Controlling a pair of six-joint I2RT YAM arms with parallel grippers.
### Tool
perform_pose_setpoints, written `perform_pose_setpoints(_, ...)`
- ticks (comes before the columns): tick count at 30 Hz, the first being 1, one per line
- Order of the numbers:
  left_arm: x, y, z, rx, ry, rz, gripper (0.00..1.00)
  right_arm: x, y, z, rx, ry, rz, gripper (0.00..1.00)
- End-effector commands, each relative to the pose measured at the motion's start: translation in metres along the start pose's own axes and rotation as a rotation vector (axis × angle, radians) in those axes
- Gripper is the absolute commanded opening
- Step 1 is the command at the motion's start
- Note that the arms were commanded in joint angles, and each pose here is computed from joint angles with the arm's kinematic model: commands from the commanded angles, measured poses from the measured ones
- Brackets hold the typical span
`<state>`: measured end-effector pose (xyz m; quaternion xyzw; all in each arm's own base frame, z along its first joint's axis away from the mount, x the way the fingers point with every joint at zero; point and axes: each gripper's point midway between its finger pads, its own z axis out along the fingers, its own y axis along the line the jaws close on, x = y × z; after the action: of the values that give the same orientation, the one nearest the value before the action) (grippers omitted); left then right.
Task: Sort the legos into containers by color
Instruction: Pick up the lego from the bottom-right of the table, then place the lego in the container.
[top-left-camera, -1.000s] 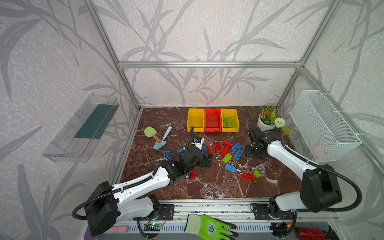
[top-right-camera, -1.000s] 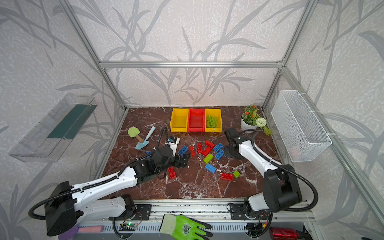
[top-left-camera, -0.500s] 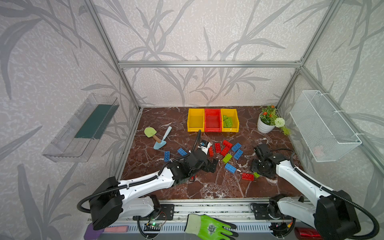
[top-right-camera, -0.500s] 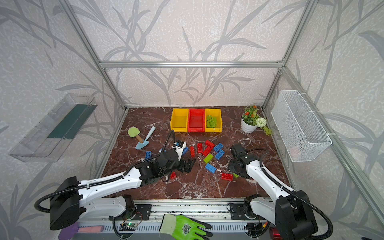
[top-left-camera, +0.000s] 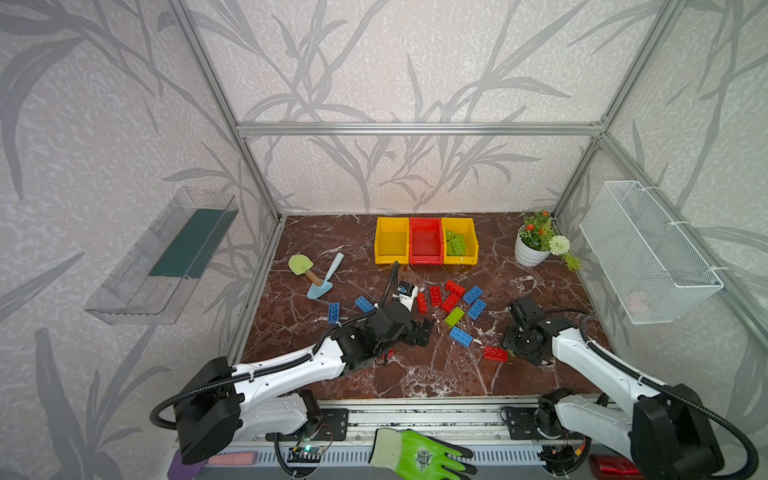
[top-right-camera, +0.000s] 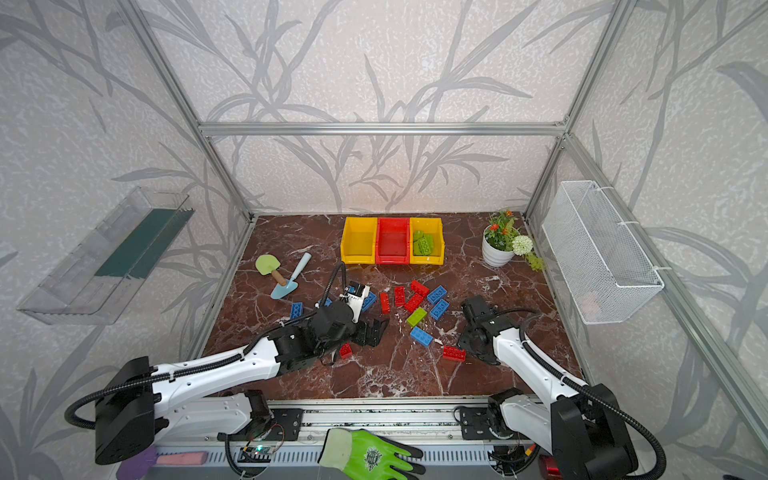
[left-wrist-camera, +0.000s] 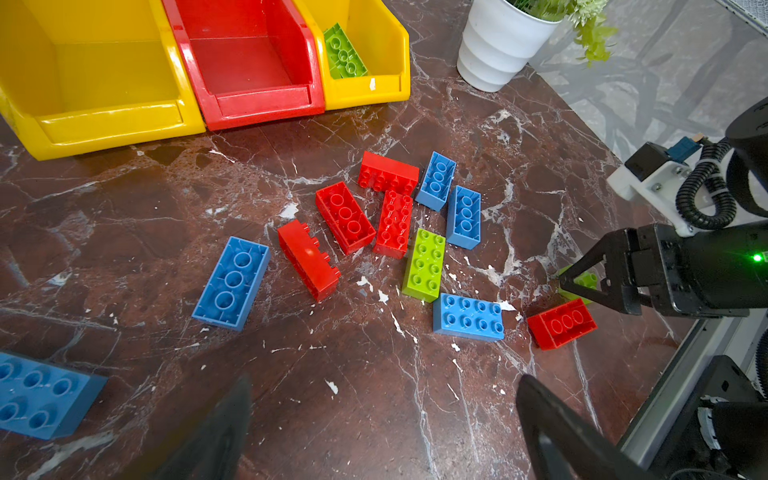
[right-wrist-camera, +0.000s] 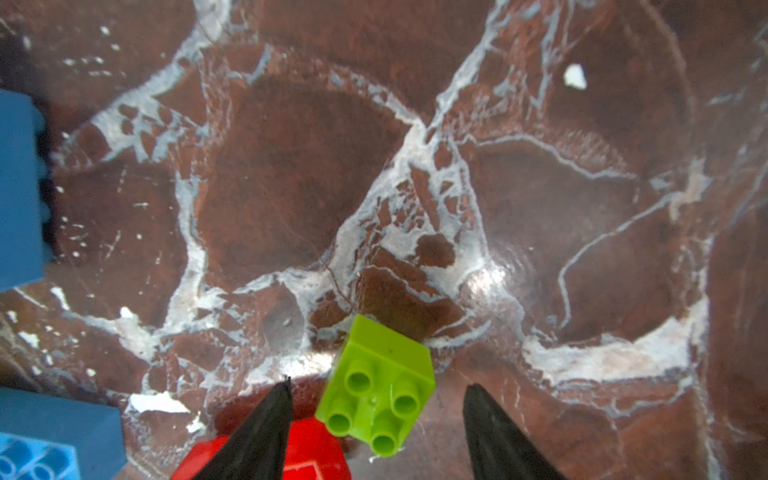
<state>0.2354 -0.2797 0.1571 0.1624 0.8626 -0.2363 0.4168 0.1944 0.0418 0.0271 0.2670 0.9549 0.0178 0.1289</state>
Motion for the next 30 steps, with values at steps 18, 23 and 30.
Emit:
perform_pose_setpoints(18, -0.007, 0.014, -0.013, -0.056, -0.053, 0.004, 0.99, -0.019, 0.026, 0.002, -0.015, 0.000, -0.031, 0.26)
perform_pose_setpoints(23, -0.008, 0.022, -0.013, -0.096, -0.059, 0.009, 0.99, -0.056, 0.071, -0.024, -0.123, -0.065, -0.099, 0.26)
perform_pose_setpoints(30, -0.011, 0.035, -0.004, -0.167, -0.033, 0.006, 0.99, -0.133, 0.169, -0.049, -0.269, -0.154, -0.245, 0.26)
